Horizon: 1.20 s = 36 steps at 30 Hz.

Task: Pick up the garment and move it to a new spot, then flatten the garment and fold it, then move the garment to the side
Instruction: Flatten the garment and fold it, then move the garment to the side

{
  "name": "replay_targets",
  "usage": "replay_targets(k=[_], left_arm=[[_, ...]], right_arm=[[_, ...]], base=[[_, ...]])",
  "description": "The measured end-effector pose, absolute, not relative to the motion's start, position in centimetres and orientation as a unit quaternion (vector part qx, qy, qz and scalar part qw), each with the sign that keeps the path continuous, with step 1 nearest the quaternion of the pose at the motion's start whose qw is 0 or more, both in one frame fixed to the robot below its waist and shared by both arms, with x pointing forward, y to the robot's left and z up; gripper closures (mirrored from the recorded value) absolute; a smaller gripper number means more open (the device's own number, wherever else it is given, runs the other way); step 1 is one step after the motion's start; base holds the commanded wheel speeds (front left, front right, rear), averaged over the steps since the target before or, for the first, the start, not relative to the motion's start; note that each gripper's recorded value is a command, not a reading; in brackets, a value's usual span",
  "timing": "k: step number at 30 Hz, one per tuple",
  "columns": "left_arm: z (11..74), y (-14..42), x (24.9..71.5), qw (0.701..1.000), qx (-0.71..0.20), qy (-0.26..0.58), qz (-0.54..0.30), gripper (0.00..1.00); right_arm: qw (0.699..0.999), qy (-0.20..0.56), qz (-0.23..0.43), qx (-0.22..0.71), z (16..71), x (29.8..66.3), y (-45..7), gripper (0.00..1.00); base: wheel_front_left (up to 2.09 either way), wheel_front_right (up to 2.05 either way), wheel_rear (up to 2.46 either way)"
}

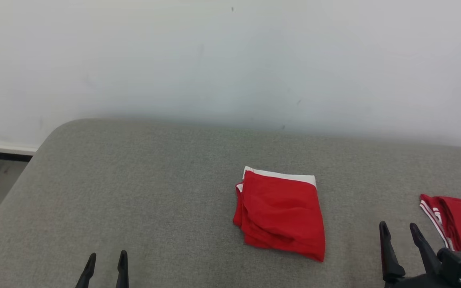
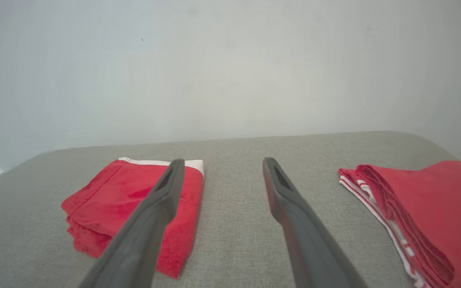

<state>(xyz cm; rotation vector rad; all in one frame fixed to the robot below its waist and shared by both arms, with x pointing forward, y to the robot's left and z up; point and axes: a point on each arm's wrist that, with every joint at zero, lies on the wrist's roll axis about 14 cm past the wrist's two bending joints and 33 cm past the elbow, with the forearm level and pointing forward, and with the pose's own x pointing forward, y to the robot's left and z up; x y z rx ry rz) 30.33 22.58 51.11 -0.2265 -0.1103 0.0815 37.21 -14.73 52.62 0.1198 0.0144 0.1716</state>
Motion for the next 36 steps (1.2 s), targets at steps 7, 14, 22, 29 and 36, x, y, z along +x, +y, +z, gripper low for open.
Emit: replay_targets(k=[7, 14, 22, 29, 36], left_arm=[[49.8, 22.0, 31.3, 0.995, -0.094, -0.03, 0.017, 0.0], [49.2, 21.7, 31.7, 0.996, -0.084, -0.02, 0.005, 0.0], [48.8, 21.1, 32.1, 0.996, -0.083, -0.013, -0.003, 0.0], [48.5, 21.1, 31.7, 0.997, -0.082, -0.01, 0.002, 0.0], [48.4, 21.4, 31.4, 0.996, -0.083, -0.008, 0.007, 0.0]], right_arm=[[0.998, 0.0, 0.016, 0.064, 51.1, 35.0, -19.3, 0.0], [0.997, 0.019, -0.019, 0.069, 49.4, 33.3, -21.4, 0.0], [0.997, 0.038, -0.029, 0.067, 48.1, 32.7, -21.9, 0.0], [0.997, 0.038, -0.015, 0.066, 48.2, 33.1, -21.0, 0.0], [0.997, 0.042, -0.003, 0.062, 48.2, 33.5, -20.3, 0.0]], base=[[0.0, 0.0, 0.0], [0.0, 0.0, 0.0], [0.0, 0.0, 0.0], [0.0, 0.0, 0.0], [0.0, 0.0, 0.0]])
